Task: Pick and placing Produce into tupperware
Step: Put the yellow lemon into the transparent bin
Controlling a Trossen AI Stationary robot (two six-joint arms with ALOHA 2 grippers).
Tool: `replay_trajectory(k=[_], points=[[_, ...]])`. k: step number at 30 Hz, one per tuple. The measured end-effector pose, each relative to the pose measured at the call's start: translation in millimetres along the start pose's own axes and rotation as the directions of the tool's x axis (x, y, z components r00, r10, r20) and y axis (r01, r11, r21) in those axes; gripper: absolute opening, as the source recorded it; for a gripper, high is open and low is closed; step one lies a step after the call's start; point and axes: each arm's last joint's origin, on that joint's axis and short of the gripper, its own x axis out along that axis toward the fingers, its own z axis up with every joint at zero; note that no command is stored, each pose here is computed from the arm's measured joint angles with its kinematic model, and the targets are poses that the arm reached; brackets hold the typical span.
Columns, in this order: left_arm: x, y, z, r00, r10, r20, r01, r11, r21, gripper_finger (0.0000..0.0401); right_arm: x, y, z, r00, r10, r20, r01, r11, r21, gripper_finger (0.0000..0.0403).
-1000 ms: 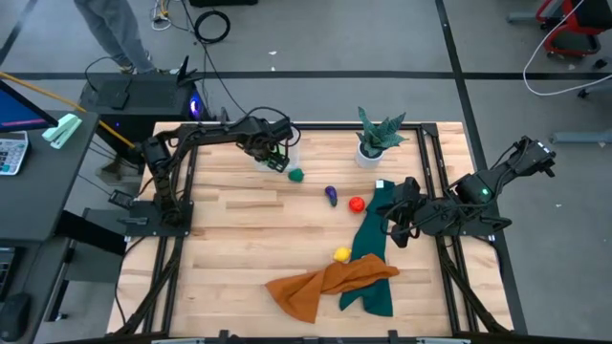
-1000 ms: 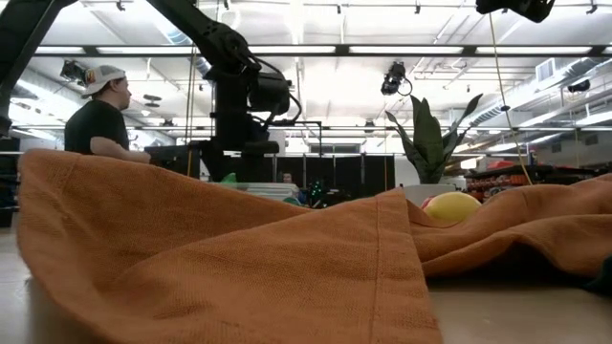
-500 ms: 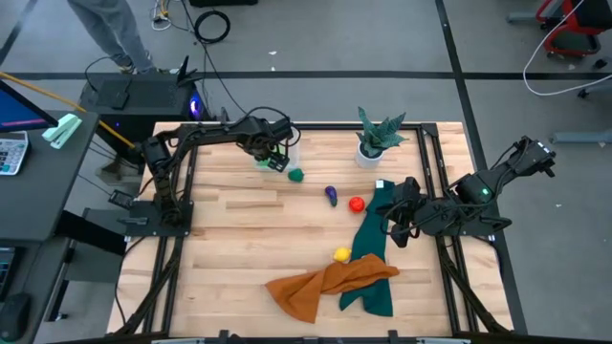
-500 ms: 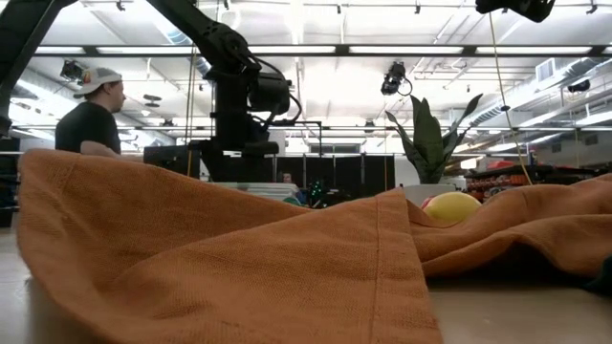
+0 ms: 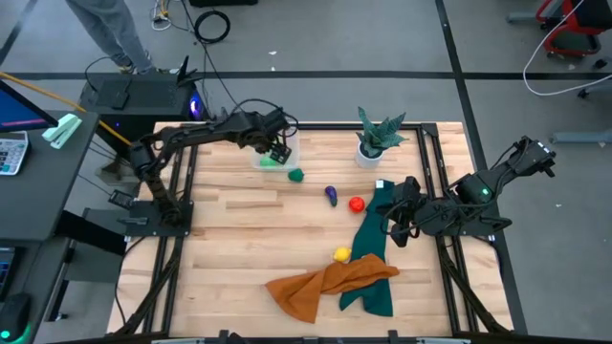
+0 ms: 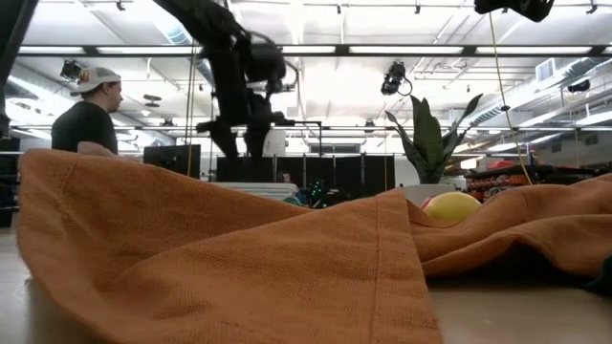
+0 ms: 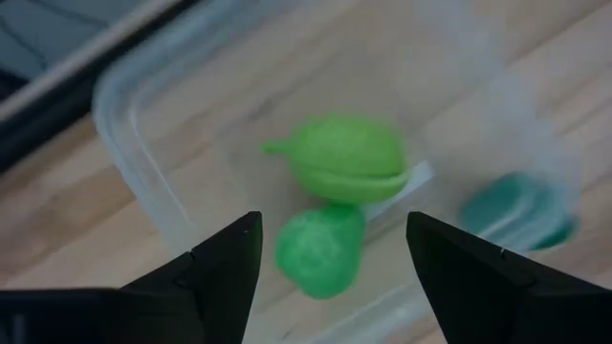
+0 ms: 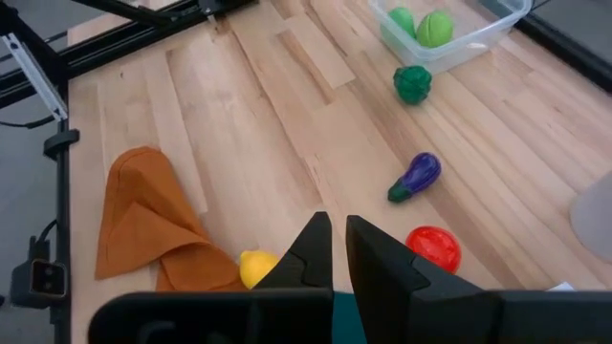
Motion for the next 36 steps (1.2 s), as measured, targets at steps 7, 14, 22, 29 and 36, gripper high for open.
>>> replay_trajectory(k=[7,14,22,29,36], points=[[-56,-5,-5,0.985,-0.099,0.139,0.099,0.995,0.008,0.0262,0,-1,0,1.000,-0.011,0.007,0.011,1.000,-0.007,0.0005],[-102,-46,-31,0.929,-0.276,0.245,0.272,0.961,0.052,0.0259,-2,-3,-1,1.000,-0.017,0.002,0.017,1.000,-0.013,0.0005],[-132,-98,-71,0.860,-0.385,0.335,0.384,0.921,0.071,0.0258,-7,-7,0,1.000,-0.005,0.013,0.005,1.000,0.004,0.0005],[-148,-125,-109,0.839,-0.396,0.372,0.395,0.915,0.082,0.0258,6,4,-3,0.998,0.014,-0.060,-0.018,0.997,-0.070,0.0005],[-160,-133,-140,0.845,-0.338,0.414,0.346,0.936,0.060,0.0258,40,24,-6,0.989,0.034,-0.146,-0.065,0.975,-0.211,0.0005]])
